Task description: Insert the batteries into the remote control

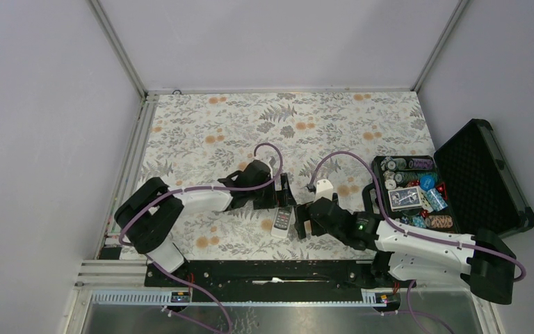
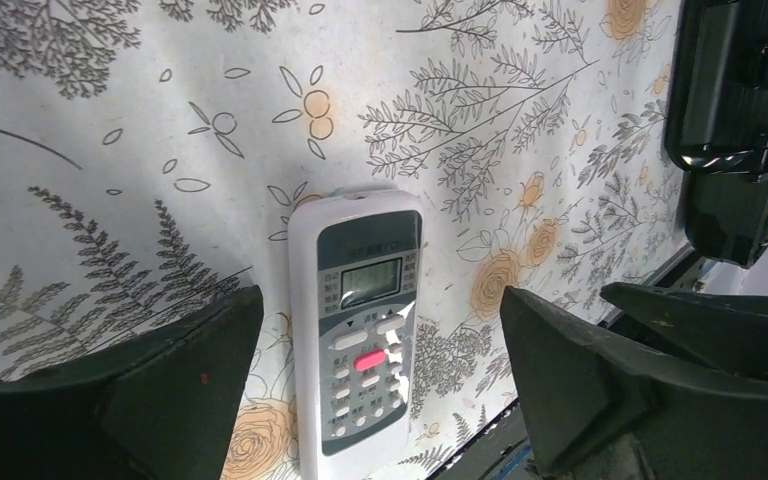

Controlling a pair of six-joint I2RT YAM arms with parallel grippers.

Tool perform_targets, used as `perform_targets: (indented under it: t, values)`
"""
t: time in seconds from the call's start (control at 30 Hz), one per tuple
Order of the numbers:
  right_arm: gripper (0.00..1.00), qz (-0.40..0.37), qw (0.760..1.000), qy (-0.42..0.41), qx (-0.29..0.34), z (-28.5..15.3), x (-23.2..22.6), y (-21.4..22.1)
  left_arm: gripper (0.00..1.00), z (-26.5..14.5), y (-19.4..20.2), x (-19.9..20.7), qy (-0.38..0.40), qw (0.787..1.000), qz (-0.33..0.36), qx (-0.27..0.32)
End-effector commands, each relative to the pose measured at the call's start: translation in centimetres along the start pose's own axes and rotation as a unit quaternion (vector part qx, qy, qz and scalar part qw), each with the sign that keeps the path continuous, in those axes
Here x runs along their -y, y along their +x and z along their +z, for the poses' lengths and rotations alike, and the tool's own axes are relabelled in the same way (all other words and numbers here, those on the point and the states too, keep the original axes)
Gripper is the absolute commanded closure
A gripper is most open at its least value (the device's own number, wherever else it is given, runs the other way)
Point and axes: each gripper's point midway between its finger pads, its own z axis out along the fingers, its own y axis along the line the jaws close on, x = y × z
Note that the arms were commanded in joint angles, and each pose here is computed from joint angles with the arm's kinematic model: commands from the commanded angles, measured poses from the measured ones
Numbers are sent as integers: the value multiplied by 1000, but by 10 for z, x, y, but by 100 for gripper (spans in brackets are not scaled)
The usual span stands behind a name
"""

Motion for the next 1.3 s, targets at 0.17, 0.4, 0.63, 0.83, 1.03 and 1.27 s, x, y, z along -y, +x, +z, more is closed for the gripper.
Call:
perform_targets:
  t: [0.17, 0.4, 0.63, 0.83, 1.03, 1.27]
  values:
    - [0, 20, 999, -6, 48, -11, -1, -24, 1, -33, -12, 1, -13, 999, 30, 44]
    - [0, 18, 999, -25, 43, -14, -10, -27, 1, -69, -23, 11, -4, 995, 54, 80]
    - [0, -14, 999, -2, 43, -17, -10, -43, 1, -115, -33, 16, -12, 989, 82, 123]
    - [0, -20, 999, 9, 37, -15, -11, -68, 1, -159, -44, 17, -36, 981, 108, 155]
    - [0, 28, 999, -1, 43, -17, 7, -95, 1, -207, -54, 22, -38, 971, 126, 202]
    - [1, 65, 994, 13, 87, -47, 34, -117, 1, -270, -62, 10, -69, 949, 140, 275]
